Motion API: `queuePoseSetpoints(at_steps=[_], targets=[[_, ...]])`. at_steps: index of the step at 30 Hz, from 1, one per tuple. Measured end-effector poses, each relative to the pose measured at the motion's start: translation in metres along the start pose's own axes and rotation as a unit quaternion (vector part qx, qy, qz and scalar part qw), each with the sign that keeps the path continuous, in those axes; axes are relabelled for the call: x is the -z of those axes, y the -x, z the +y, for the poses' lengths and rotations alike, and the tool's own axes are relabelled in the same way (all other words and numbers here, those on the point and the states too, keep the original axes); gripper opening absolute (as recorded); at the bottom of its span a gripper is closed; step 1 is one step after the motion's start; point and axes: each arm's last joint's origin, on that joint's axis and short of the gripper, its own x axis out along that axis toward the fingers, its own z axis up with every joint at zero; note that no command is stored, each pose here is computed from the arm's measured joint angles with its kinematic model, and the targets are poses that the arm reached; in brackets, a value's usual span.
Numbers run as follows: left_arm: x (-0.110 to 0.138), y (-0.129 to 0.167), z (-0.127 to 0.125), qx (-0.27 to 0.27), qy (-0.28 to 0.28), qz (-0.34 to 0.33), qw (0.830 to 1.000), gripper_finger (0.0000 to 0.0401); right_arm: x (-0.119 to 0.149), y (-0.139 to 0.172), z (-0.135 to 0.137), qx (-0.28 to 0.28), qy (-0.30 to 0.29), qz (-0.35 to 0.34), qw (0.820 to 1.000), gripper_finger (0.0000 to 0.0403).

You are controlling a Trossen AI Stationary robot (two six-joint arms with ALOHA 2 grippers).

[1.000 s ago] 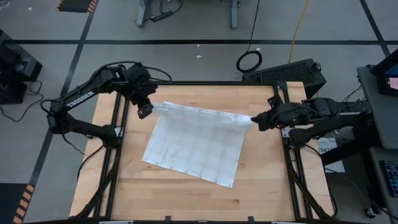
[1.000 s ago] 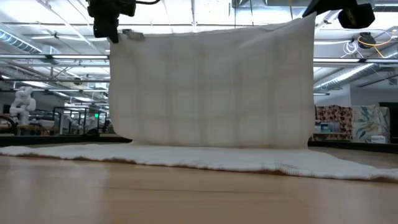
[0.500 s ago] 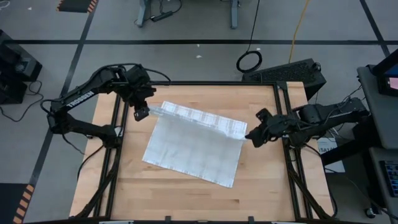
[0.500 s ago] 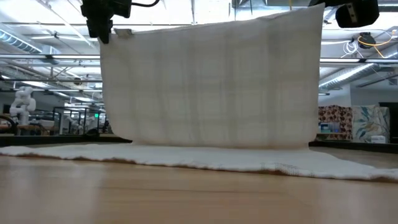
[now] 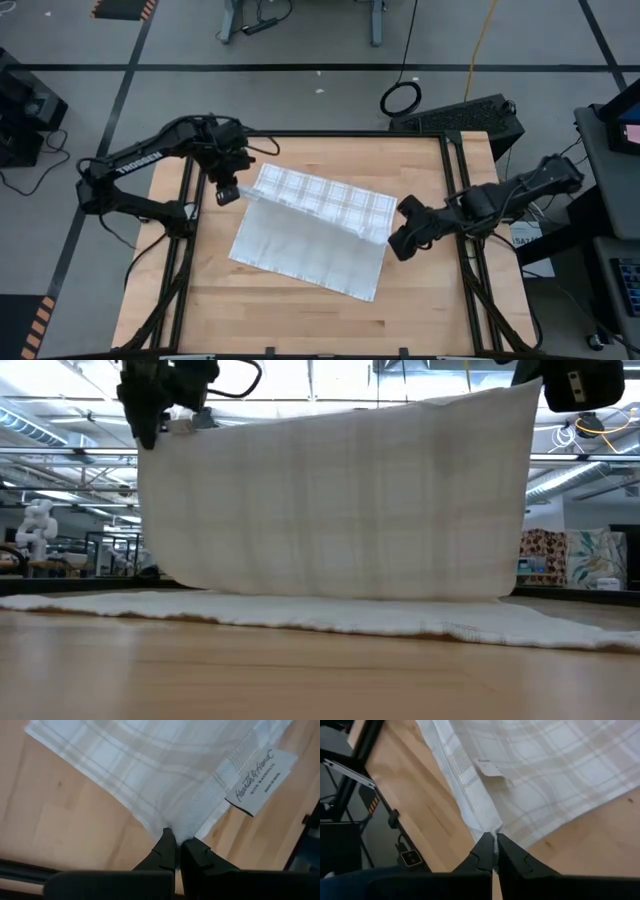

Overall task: Roll towel
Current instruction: Roll the towel

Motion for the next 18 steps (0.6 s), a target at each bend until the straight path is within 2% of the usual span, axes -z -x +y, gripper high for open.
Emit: queuePoseSetpoints(at_steps=[13,18], targets=[[0.007,-0.025,0.003,0.004,0.003,0.048,0.999,0.0007,0.018,-0.021,0.01,0.023,0.003,0.021,1.0,0.0],[0.012,-0.037,0.004,0.035,0.008,0.07,0.997,0.0012,0.026,-0.035,0.015,0.042,0.022,0.033,0.998,0.0]])
